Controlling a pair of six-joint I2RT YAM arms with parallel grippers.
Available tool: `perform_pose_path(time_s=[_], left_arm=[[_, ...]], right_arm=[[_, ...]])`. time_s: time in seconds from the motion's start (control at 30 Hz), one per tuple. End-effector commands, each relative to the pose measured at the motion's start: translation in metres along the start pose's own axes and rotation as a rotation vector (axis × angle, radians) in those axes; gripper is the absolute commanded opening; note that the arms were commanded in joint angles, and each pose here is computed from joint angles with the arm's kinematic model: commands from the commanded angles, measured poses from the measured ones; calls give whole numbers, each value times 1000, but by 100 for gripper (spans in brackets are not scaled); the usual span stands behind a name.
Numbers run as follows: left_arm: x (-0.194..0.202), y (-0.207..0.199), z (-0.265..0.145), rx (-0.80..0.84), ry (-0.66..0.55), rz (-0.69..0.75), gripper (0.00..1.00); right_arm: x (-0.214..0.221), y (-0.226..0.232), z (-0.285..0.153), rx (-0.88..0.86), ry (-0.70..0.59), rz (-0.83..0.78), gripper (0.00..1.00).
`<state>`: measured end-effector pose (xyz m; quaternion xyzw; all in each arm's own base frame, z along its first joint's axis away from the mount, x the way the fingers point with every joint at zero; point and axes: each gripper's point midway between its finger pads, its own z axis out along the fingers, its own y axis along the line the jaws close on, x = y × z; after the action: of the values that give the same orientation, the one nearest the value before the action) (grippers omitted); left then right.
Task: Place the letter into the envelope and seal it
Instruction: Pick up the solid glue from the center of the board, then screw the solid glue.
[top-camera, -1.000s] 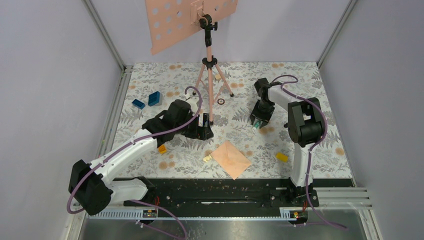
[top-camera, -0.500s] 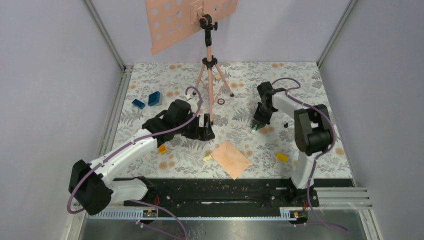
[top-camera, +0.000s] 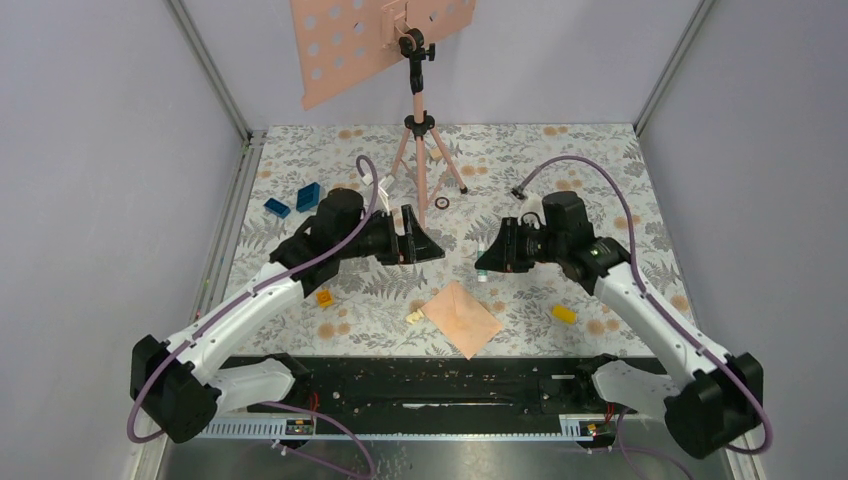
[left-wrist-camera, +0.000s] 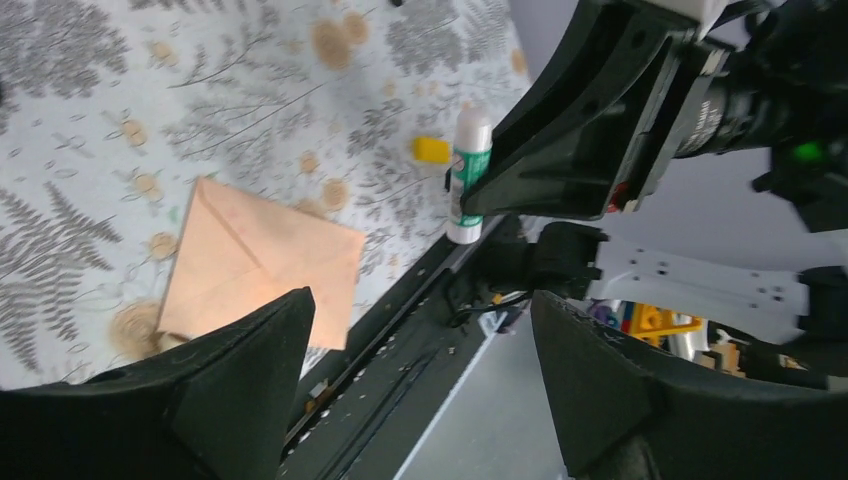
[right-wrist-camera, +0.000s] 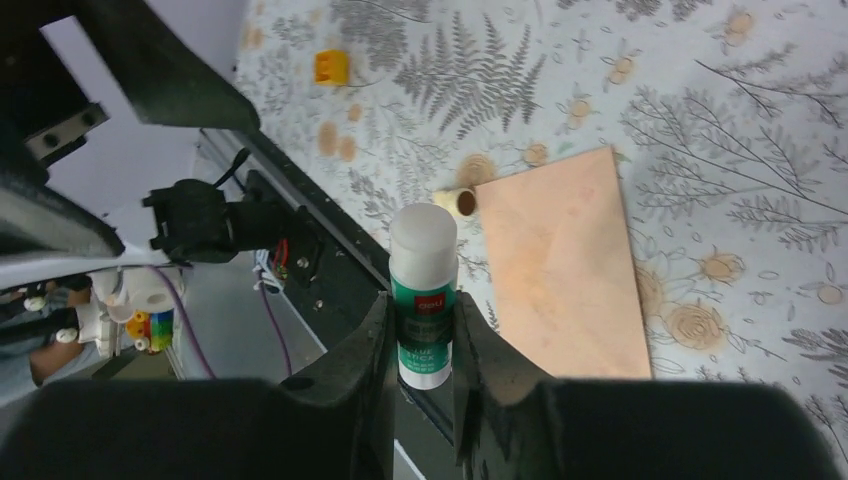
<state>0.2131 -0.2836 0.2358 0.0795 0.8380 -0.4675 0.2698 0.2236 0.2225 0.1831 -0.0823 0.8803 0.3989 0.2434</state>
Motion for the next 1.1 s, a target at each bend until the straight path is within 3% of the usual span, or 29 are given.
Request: perform_pose_path(time_s=[0.0, 0.17, 0.37, 0.6, 0.87, 1.07], left_arm=[[-27, -59, -19, 225, -90, 26, 79], [-15, -69, -18, 334, -51, 76, 77], [3, -85, -19, 442, -31, 151, 78], [8, -88, -13, 472, -38, 175, 77], [6, -125, -41, 778, -41, 114, 72], [4, -129, -44, 812, -36, 100, 69]], right_arm=[[-12, 45, -18, -199, -99, -90, 0], [-34, 74, -25, -365, -245, -36, 0], [-58, 88, -31, -431, -353, 37, 0], [-63, 112, -41, -558, -342, 0, 0], [-60, 137, -56, -732, -327, -7, 0], [-60, 150, -65, -816, -304, -19, 0]])
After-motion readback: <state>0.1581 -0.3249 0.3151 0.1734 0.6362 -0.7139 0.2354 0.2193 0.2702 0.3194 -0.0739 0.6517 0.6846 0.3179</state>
